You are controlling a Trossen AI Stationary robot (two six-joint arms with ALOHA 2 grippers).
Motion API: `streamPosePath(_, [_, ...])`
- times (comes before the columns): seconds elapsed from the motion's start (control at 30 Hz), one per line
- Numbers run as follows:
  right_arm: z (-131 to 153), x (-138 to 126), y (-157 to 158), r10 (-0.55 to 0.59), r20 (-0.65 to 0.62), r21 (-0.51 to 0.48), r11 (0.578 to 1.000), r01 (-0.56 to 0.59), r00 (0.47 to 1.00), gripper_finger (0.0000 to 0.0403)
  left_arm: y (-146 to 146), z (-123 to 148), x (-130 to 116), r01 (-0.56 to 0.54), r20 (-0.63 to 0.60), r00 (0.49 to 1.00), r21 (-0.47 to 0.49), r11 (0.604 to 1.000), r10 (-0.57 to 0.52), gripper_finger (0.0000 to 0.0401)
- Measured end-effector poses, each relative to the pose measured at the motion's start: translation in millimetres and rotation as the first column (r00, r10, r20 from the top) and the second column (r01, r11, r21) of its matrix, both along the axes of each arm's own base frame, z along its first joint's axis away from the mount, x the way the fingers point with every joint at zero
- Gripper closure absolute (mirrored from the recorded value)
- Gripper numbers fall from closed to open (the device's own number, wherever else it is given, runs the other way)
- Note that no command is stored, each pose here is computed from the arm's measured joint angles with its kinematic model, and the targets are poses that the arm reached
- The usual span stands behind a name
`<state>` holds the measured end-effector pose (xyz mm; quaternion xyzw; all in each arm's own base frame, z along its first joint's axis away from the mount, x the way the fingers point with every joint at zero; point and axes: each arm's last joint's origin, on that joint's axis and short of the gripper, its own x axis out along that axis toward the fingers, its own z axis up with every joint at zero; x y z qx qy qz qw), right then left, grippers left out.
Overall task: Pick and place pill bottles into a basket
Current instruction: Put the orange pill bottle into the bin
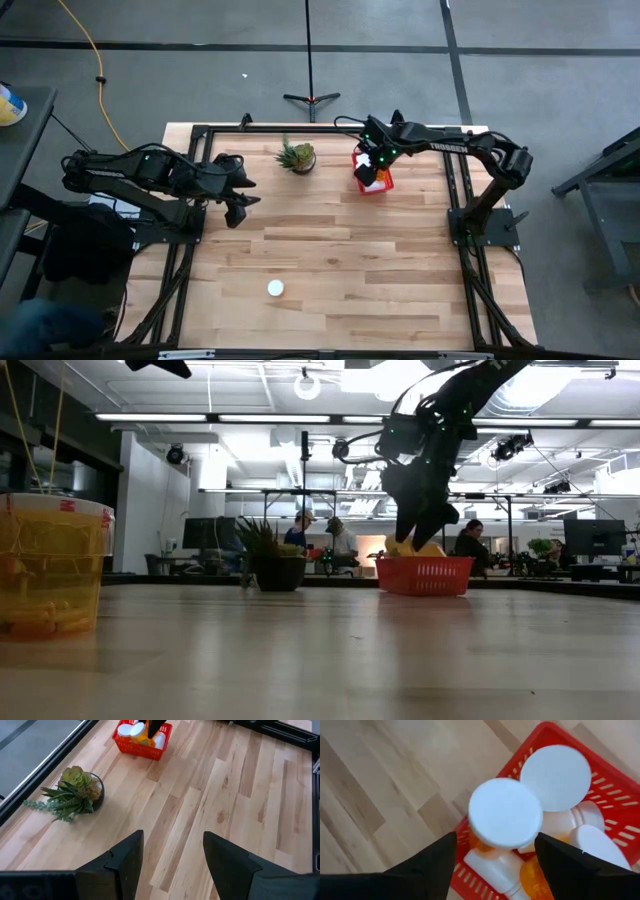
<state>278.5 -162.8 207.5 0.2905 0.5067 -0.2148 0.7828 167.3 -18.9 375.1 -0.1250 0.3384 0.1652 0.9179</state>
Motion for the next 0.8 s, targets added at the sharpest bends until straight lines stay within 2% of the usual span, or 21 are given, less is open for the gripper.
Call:
streamPosePath(0.27, [8,-3,1,0.001,-0.006,-0.004,1.000,-0.001,1.000,0.0155,0,0,0,0.004,0.000,1.000,-0.012,1.000,-0.004,0.0162])
streamPosePath(0.37, [30,-4,3,0.028,0.063,-0.060,0.998,-0.024,0.998,0.0163,0,0,0,0.004,0.001,1.000,-0.013,1.000,-0.004,0.0162])
streamPosePath(0.47, [63,-6,15,0.065,0.202,-0.141,0.989,-0.037,0.977,0.0172,-1,1,1,0.004,0.015,1.000,-0.015,1.000,-0.004,0.0162])
streamPosePath(0.6, [115,-11,59,0.093,0.390,-0.311,0.950,0.036,0.916,0.0185,-2,1,8,0.018,0.081,0.997,-0.012,1.000,-0.017,0.0162])
streamPosePath(0.67, [134,-16,90,0.127,0.490,-0.369,0.927,0.074,0.862,0.0191,-3,1,14,0.028,0.137,0.990,-0.016,0.999,-0.026,0.0162])
streamPosePath(0.8, [144,-33,154,0.207,0.650,-0.434,0.891,0.133,0.731,0.0200,-7,-6,31,0.078,0.312,0.948,-0.044,0.996,-0.061,0.0162])
